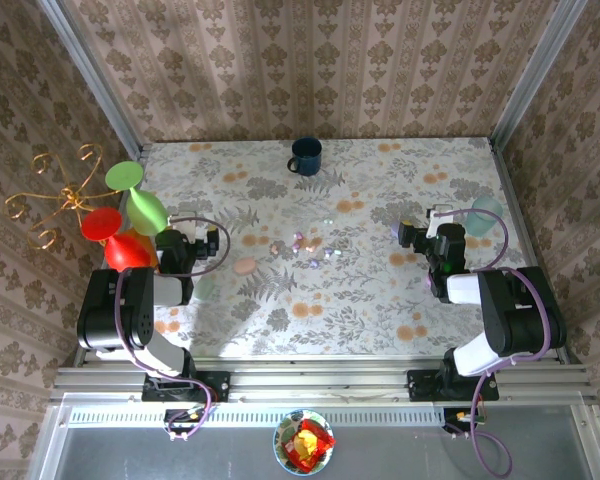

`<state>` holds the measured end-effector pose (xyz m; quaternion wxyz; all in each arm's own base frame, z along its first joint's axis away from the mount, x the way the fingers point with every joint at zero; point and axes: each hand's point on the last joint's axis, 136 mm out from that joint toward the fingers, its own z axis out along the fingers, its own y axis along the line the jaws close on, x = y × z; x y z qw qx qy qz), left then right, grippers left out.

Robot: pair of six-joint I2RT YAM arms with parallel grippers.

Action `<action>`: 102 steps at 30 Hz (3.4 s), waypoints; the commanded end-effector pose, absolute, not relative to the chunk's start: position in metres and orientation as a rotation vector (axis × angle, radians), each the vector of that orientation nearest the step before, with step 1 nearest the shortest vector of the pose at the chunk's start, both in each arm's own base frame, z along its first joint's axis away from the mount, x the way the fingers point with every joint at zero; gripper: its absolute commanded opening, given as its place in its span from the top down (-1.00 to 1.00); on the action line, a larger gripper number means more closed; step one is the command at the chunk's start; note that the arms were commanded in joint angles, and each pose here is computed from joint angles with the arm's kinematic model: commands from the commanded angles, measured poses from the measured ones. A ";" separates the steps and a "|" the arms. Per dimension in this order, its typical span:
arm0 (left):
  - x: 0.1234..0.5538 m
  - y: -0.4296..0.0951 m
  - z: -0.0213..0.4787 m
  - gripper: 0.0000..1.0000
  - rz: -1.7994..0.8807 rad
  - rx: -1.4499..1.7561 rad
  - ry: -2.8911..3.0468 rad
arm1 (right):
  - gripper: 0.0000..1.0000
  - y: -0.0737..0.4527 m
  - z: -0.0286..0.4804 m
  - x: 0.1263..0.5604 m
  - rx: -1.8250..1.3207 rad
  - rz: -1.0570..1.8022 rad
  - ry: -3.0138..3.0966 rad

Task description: Insert the wireless bluetooth earbuds into the charging case

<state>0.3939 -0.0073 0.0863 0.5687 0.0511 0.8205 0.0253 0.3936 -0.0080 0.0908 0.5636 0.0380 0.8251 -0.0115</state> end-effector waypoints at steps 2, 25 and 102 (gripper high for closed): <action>0.401 -0.005 0.096 -1.00 0.073 0.113 1.903 | -1.00 -0.006 0.097 0.400 0.070 -0.038 1.927; 0.374 -0.076 0.149 -1.00 0.068 0.498 1.891 | -1.00 -0.017 0.152 0.380 0.175 -0.054 1.906; 0.321 -0.192 0.100 0.30 -0.123 1.441 2.011 | -1.00 0.185 0.183 0.342 0.144 1.130 2.257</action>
